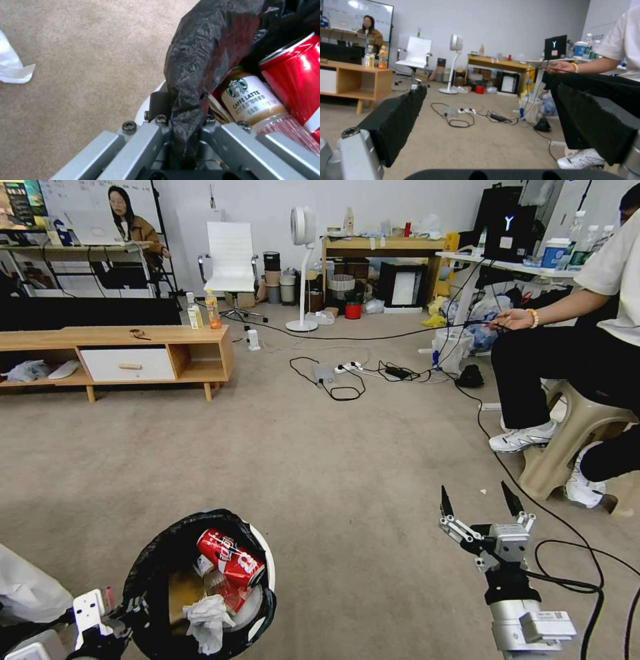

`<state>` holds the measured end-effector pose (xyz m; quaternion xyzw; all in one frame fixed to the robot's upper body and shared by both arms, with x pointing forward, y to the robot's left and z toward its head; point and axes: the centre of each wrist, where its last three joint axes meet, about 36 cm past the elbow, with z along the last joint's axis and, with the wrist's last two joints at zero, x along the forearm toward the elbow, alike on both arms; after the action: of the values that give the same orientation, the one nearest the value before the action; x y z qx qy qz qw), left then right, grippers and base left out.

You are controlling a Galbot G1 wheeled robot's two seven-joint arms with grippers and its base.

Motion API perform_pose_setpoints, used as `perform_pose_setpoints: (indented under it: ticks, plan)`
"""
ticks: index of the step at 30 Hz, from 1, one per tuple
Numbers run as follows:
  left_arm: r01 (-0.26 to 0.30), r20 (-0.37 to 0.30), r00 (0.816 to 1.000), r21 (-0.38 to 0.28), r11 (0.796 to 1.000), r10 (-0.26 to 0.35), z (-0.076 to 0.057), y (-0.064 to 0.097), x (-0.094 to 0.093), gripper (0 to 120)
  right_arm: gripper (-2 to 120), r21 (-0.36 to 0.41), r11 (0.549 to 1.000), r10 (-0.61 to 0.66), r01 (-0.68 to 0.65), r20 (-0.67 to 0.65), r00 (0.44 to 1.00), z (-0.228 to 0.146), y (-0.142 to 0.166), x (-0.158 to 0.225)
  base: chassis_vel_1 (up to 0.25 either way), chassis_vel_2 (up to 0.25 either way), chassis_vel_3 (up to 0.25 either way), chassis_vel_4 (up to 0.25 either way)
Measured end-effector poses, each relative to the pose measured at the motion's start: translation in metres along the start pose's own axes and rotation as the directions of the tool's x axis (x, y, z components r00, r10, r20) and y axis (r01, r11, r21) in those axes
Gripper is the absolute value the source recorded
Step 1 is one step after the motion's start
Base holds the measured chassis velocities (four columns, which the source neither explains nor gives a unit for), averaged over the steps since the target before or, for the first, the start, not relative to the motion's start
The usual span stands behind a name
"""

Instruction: Pick up the trash bin and place the garbage on the floor into it.

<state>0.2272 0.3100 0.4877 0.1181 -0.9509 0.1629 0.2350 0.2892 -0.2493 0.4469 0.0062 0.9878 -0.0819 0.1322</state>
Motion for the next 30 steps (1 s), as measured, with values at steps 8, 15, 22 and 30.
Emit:
perform_pose_setpoints:
  ticks: [8, 15, 22, 30]
  plan:
    - [0.005, 0.004, 1.0, -0.005, 1.0, -0.005, -0.0013, 0.0005, 0.0033, 2, 100, -0.001, 1.0, -0.008, 0.008, 0.004, 1.0, 0.001, 0.0006, -0.002, -0.098, 0.103, 0.107, -0.094]
    - [0.006, 0.005, 1.0, -0.007, 1.0, -0.006, -0.0013, 0.0005, 0.0034, 2, 100, -0.003, 1.0, -0.005, 0.005, 0.002, 1.0, 0.0021, 0.0005, -0.0021, -0.204, 0.217, 0.222, -0.2]
    - [0.006, 0.005, 1.0, -0.007, 1.0, -0.006, -0.0011, 0.0006, 0.0024, 2, 100, -0.004, 1.0, 0.0, 0.0, -0.001, 1.0, 0.004, 0.0007, -0.0019, -0.218, 0.214, 0.217, -0.222]
    - [0.007, 0.002, 1.0, -0.004, 1.0, -0.007, -0.0001, 0.0016, 0.0004, 2, 100, -0.004, 1.0, 0.002, -0.002, -0.005, 1.0, 0.0059, 0.0008, -0.0023, -0.209, 0.2, 0.206, -0.207]
